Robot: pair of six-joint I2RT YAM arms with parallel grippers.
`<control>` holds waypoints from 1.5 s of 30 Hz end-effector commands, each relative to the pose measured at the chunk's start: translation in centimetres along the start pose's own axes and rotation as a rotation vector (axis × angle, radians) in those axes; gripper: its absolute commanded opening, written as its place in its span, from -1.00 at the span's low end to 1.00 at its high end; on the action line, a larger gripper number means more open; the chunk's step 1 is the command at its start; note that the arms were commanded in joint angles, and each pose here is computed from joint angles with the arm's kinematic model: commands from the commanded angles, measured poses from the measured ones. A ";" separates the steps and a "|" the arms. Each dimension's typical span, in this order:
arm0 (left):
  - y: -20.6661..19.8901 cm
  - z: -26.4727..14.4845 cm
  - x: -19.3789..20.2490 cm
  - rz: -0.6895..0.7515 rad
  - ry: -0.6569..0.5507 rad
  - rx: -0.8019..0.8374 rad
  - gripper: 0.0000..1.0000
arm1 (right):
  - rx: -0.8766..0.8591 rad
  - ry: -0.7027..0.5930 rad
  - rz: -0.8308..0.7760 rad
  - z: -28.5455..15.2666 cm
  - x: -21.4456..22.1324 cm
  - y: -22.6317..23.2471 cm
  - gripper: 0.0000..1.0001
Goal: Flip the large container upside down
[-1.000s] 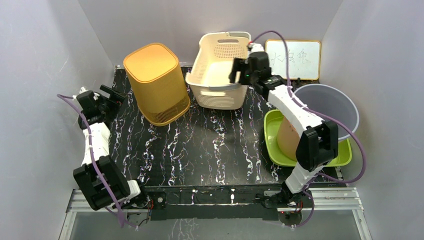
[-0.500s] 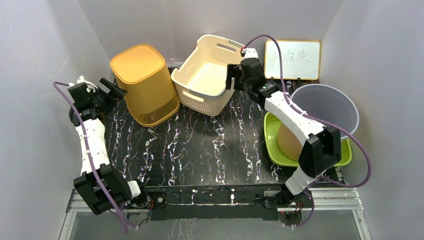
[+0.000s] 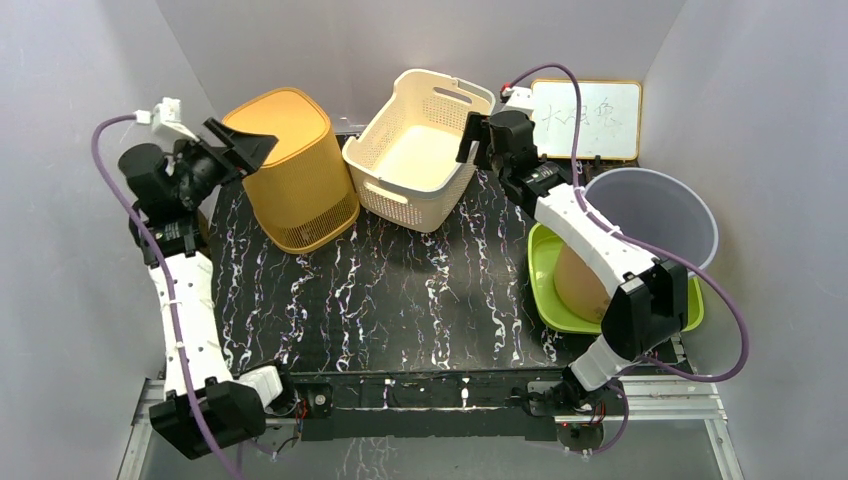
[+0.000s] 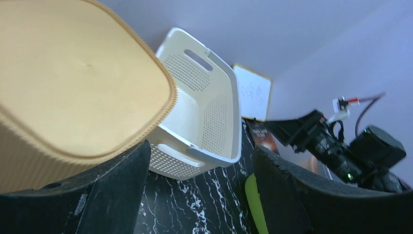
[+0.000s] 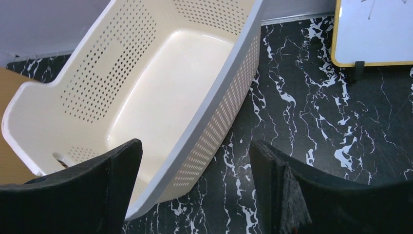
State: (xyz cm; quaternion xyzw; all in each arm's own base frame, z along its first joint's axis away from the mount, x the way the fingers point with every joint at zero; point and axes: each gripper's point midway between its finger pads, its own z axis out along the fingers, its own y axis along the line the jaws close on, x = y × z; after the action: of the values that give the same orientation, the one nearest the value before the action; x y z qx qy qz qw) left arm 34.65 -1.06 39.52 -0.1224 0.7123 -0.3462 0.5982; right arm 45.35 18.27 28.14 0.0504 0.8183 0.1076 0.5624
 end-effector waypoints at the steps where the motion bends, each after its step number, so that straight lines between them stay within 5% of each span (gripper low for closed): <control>1: -5.4 1.3 3.6 0.086 0.154 0.162 0.45 | 0.025 -0.070 0.090 1.6 -1.5 -0.6 0.60; 9: -6.5 4.0 14.4 0.148 0.414 0.194 0.41 | 0.048 -0.047 0.116 3.1 -0.4 -2.4 0.60; 19: 3.7 8.4 19.1 0.195 0.363 -0.064 0.43 | 0.060 -0.027 0.122 3.8 0.4 -4.6 0.60; 33: 16.9 9.2 15.3 0.402 0.105 -0.658 0.58 | 0.045 0.010 0.125 4.8 1.7 -6.4 0.58; 45: 23.2 9.9 10.6 0.429 0.071 -0.737 0.62 | 0.030 0.023 0.109 5.5 1.8 -6.9 0.57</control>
State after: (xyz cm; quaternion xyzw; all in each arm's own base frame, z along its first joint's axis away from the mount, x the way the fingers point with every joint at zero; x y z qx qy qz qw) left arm 44.37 3.44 12.79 -0.1694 0.8456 0.0323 0.5052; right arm 49.04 12.66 20.93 0.1085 0.8425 0.1158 0.5149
